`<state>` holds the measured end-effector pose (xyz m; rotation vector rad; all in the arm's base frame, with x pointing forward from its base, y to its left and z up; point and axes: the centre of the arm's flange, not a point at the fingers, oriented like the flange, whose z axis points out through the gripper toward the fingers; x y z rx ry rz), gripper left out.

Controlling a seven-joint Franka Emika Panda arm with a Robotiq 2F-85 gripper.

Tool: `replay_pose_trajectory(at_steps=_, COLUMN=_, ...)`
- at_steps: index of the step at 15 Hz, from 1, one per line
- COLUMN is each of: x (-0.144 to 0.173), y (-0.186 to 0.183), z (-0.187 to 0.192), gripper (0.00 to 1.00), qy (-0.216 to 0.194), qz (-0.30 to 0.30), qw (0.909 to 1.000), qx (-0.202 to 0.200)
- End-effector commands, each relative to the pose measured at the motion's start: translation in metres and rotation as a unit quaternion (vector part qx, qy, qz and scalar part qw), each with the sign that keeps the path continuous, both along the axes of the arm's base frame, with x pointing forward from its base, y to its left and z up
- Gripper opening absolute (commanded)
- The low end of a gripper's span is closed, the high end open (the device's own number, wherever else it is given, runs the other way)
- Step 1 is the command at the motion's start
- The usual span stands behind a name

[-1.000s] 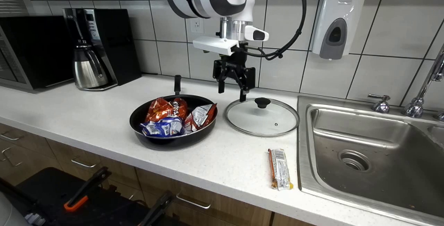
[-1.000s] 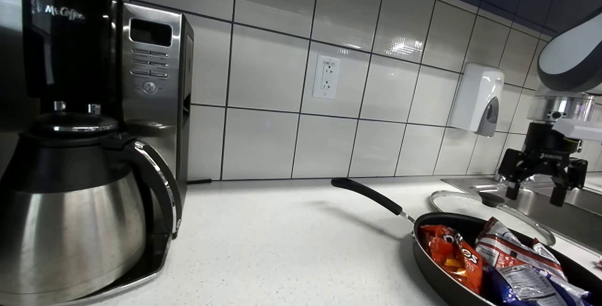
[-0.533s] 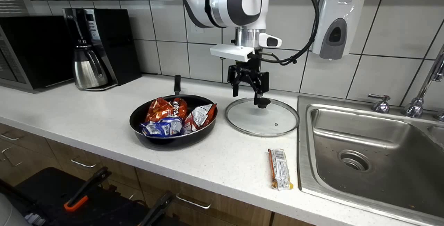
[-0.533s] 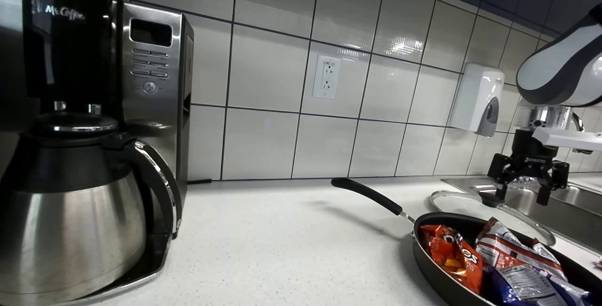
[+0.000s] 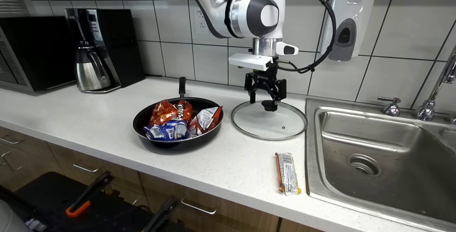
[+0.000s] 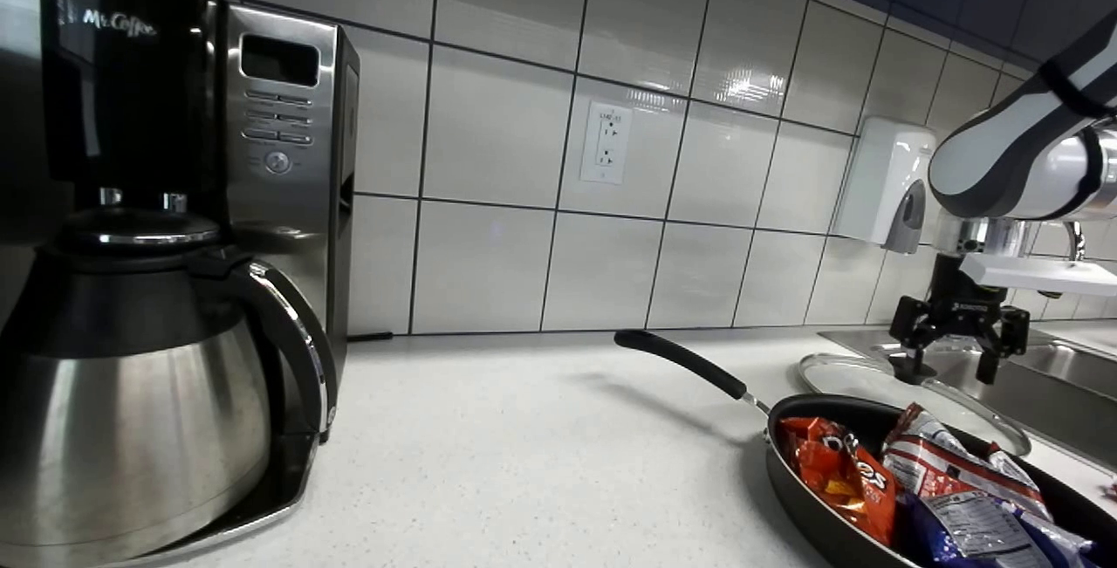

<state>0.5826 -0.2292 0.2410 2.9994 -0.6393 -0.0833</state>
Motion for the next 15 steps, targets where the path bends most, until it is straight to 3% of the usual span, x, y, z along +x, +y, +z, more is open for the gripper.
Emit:
replay_pose_trajectory(at_steps=1, x=0.023, y=-0.012, z=-0.005, gripper=1.00, qy=0.006, qz=-0.009, qw=0.9999, qx=-0.008)
replay_pose_trajectory(at_steps=13, x=0.046, y=-0.019, z=-0.015, gripper=1.00, qy=0.001, qz=-0.008, qw=0.9998, qx=-0.017)
replay_pose_trajectory(at_steps=14, x=0.047, y=-0.019, z=-0.015, gripper=0.75, qy=0.000, qz=-0.009, qw=0.9998, qx=-0.017)
replay_pose_trajectory(at_steps=15, x=0.047, y=-0.019, z=-0.015, gripper=0.74, qy=-0.001, qz=-0.008, qw=0.9998, qx=-0.018)
